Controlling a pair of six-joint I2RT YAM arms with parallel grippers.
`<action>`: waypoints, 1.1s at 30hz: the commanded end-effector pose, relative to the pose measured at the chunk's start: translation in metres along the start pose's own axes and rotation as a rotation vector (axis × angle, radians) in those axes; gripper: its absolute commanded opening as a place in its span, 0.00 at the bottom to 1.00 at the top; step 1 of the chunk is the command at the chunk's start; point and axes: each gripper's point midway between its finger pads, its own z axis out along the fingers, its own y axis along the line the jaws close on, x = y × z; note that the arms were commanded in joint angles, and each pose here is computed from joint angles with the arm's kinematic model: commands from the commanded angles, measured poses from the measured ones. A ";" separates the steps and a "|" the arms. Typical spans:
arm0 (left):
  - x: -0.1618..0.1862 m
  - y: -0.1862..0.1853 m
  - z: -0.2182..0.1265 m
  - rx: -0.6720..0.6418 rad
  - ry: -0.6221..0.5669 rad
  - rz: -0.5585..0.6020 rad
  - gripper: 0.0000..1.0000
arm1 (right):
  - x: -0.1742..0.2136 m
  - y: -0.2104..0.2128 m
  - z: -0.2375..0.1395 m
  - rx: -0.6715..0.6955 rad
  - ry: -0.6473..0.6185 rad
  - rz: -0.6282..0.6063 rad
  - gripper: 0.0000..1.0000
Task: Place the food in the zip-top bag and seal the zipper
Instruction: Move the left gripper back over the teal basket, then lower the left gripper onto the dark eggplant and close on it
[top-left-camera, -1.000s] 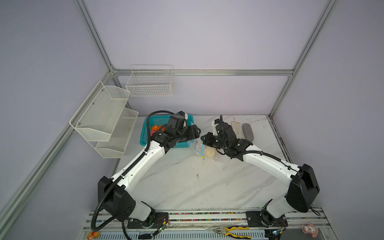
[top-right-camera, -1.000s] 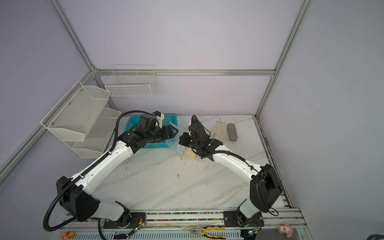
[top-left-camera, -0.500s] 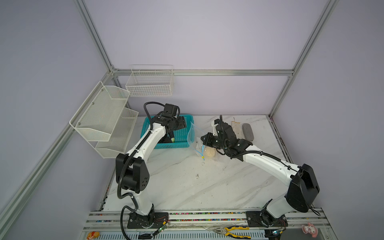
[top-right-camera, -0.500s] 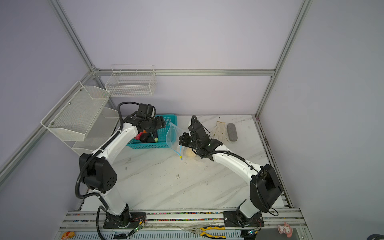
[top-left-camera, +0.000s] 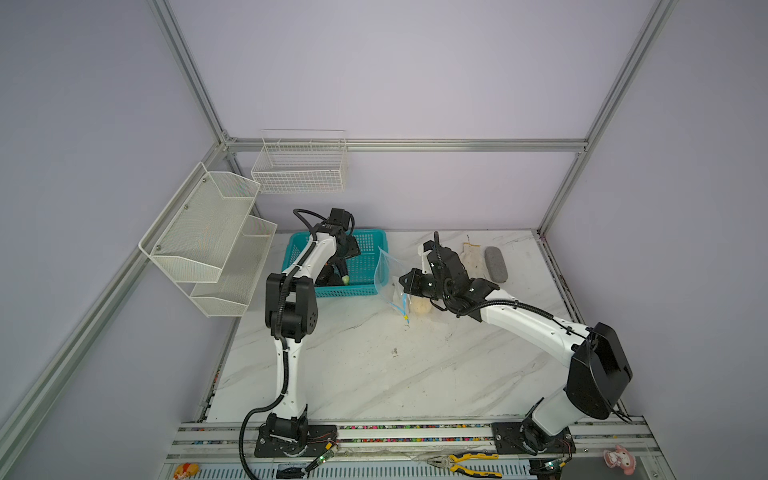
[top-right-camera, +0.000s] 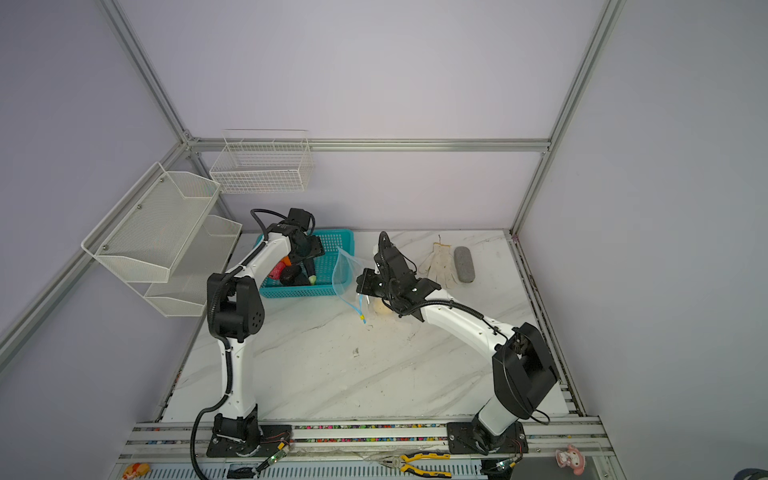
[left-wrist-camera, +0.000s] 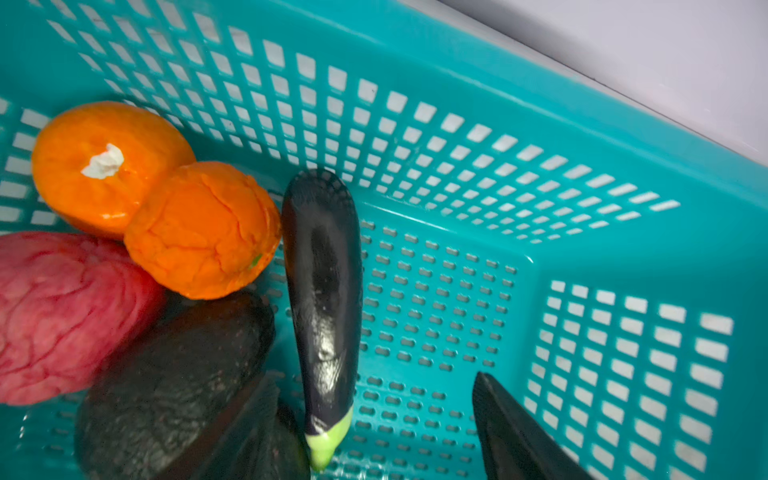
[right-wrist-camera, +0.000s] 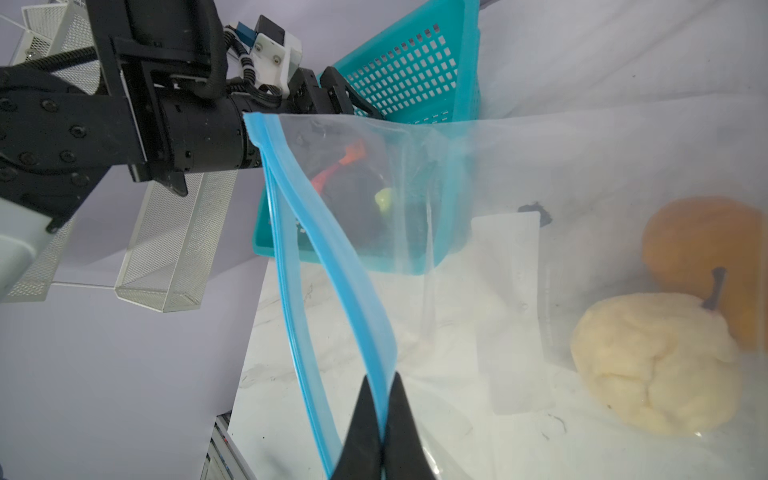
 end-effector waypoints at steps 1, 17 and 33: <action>-0.040 -0.006 -0.014 0.016 -0.101 -0.029 0.73 | -0.001 -0.003 0.008 -0.003 0.000 -0.010 0.00; -0.028 0.012 0.042 -0.042 -0.043 -0.012 0.63 | -0.002 -0.014 0.021 0.016 0.017 0.001 0.00; -0.037 0.004 0.020 0.021 -0.059 -0.011 0.34 | -0.003 -0.015 0.018 0.024 0.010 0.017 0.00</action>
